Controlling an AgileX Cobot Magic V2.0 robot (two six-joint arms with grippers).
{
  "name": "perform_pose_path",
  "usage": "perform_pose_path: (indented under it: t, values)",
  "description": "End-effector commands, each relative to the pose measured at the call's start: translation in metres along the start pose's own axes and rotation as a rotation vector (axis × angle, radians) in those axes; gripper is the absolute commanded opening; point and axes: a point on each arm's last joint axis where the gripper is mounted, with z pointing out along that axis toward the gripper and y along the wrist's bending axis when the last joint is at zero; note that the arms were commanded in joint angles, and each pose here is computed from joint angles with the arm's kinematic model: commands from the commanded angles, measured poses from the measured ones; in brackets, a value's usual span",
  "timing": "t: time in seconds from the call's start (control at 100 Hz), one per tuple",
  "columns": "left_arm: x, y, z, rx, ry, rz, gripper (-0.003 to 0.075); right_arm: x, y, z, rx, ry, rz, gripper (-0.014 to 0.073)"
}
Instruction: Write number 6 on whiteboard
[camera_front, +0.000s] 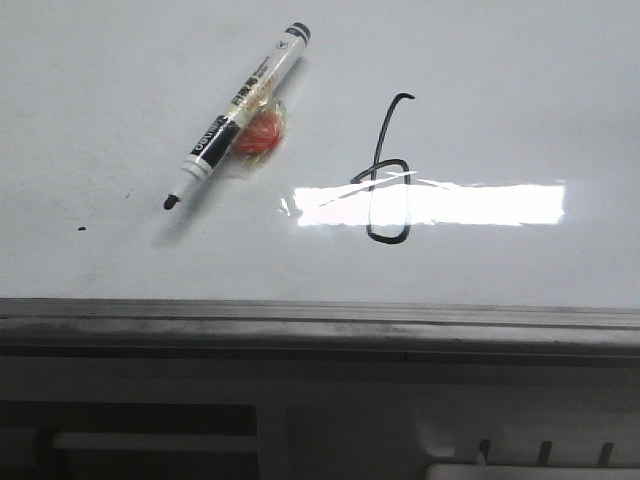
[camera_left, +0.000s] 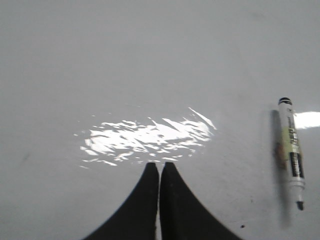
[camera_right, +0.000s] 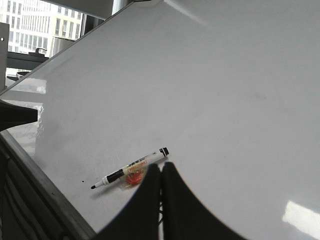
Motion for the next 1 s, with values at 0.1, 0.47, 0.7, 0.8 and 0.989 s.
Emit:
perform_pose_path:
  t: [0.1, 0.47, 0.7, 0.8, 0.989]
  values:
    - [0.012, 0.002, -0.017, -0.047, -0.066, 0.078, -0.0019, -0.014, -0.006, -0.003, 0.060, -0.083, 0.002, -0.0065]
    - [0.050, 0.006, -0.030, -0.196, 0.321, 0.067, -0.0019, -0.014, -0.006, -0.003, 0.060, -0.083, 0.002, -0.0065]
    - [0.050, 0.006, -0.030, -0.196, 0.321, 0.067, -0.0019, -0.014, -0.006, -0.003, 0.060, -0.083, 0.002, -0.0065]
    - [0.050, 0.006, -0.030, -0.196, 0.321, 0.067, -0.0019, -0.014, -0.006, -0.003, 0.060, -0.083, 0.002, -0.0065]
    - [0.050, 0.006, -0.030, -0.196, 0.321, 0.067, -0.0019, -0.014, -0.006, -0.003, 0.060, -0.083, 0.002, -0.0065]
